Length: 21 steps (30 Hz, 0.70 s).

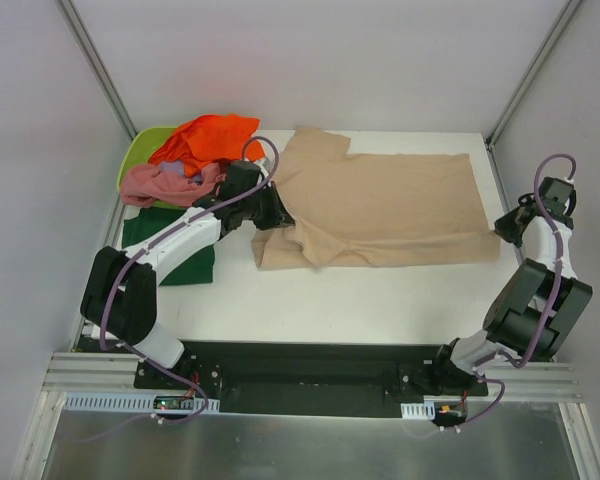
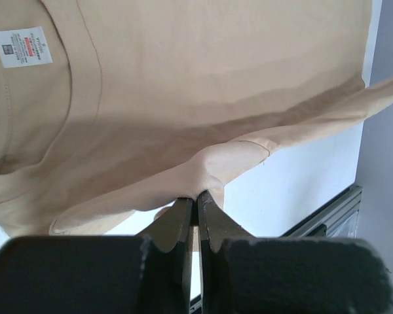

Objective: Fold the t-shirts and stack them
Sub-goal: Fold the flattened tshirt in 1/3 of the way

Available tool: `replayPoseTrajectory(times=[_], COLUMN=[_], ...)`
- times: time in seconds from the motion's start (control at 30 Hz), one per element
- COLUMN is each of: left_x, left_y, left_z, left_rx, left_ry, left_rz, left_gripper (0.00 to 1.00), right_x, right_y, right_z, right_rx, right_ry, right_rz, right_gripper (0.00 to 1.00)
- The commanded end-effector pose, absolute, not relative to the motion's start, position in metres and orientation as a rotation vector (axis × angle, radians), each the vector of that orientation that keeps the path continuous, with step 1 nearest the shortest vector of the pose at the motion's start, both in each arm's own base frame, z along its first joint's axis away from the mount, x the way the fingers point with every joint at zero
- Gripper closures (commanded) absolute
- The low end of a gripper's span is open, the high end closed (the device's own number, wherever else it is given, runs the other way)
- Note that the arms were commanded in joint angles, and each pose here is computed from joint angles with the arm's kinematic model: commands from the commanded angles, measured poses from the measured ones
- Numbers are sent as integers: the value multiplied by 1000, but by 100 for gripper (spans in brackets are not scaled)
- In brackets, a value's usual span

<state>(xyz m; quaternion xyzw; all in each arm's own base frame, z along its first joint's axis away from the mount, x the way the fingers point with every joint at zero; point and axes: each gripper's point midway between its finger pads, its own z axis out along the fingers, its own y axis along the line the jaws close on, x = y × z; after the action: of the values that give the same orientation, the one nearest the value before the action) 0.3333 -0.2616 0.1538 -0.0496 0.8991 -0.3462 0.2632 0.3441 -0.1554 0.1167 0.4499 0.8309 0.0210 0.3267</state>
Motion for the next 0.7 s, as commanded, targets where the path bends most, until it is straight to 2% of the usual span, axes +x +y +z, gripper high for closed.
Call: replayPoseTrajectory(times=[0.0,0.43,0.67], left_x=[354,395,419], left_y=[-261,-258,-250], left_z=[168,138,114], left_rx=[-100,-113,-121], left_ry=[2380,2436,2485], left_rz=[-952,-940,-878], left_gripper=[100,100,100], right_x=[376,400,417], right_y=[-159,-169,-172], right_z=[132,118,105], right_rx=[1075,1078,1068], right_ry=[2150,2188,2230], right_rz=[101,45,51], right_gripper=[99,100,96])
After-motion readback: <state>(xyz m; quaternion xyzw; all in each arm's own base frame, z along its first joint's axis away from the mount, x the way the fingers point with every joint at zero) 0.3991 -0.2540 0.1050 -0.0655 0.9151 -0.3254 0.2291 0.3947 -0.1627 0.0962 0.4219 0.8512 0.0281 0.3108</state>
